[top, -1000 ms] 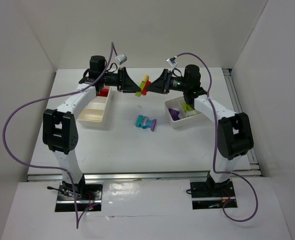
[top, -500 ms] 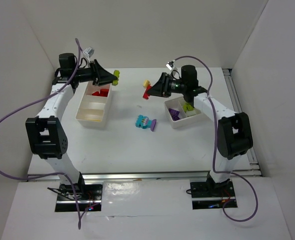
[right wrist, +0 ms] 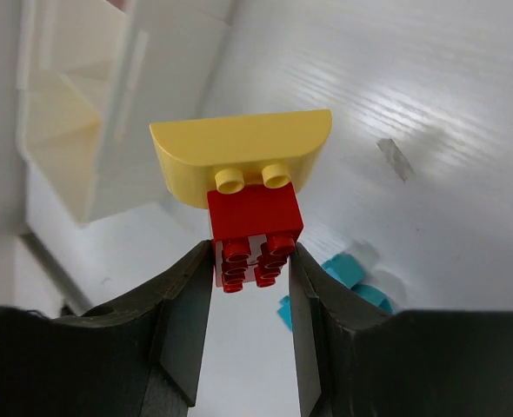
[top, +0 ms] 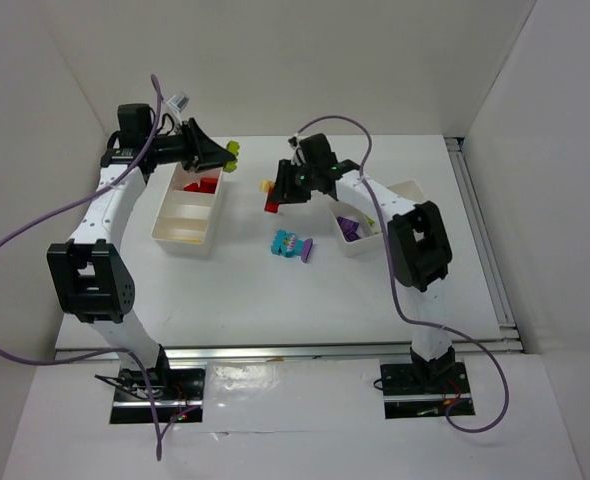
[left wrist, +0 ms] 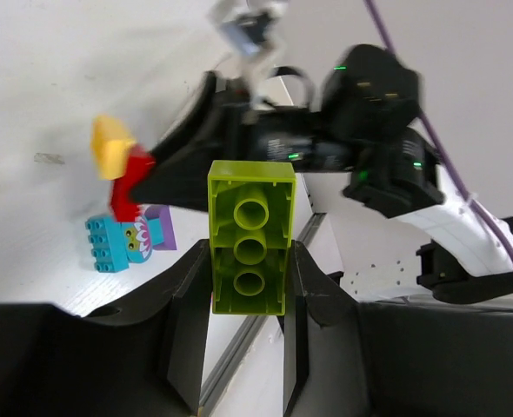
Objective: Sort the legos into containers by color
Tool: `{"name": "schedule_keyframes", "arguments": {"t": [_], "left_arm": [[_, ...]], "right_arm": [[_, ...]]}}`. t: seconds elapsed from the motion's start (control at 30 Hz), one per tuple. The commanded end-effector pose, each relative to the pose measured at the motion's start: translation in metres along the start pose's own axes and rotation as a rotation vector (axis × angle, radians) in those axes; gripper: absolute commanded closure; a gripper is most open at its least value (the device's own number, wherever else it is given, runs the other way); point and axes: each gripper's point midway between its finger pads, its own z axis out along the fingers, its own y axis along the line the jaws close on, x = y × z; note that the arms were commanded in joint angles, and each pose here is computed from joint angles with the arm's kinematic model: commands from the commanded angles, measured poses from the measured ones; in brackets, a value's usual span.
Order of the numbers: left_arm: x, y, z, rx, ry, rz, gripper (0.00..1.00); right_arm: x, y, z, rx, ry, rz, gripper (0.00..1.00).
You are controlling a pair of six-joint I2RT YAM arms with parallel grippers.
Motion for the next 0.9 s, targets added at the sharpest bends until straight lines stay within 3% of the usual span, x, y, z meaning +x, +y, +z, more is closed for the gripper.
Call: {"name": "schedule_keyframes", "arguments": {"t": [0.0,0.2,0.33,0.43,0.5,0.6,0.73,0.87], "left_arm": [[-0.002,-0.04,-0.009,0.042,-0.018,0.103,1.0],[0.003,-0.051,-0.006,0.051,-0.014,0.113,1.0],[0.008,-0.057,0.003,0.061,0.006,0.111,1.0],[0.011,-0.06,0.011,0.064,0.019,0.116,1.0],[0.011,-0.059,0.016,0.061,0.022,0.117,1.0],[0.012,-0.061,0.025,0.063,0.033,0.111,1.0],[0.015,-0.064,0.041,0.078,0.058,0.113,1.0],[0.031,-0.061,0.086,0.075,0.115,0.116,1.0]], "right_arm": [[0.014,-0.023,0.015,0.171,0.055,-0.039,0.98],[0.039,-0.028,0.04,0.232,0.104,-0.083,0.97],[0.044,-0.038,0.045,0.261,0.112,-0.08,0.88],[0.045,-0.032,0.045,0.256,0.119,-0.095,0.49],[0.035,-0.021,0.029,0.248,0.081,-0.106,0.3],[0.011,-0.007,0.003,0.238,-0.003,-0.121,0.28],[-0.025,-0.01,-0.068,0.326,-0.159,-0.115,0.27],[-0.044,-0.062,-0.154,0.532,-0.321,-0.037,0.29]]}}
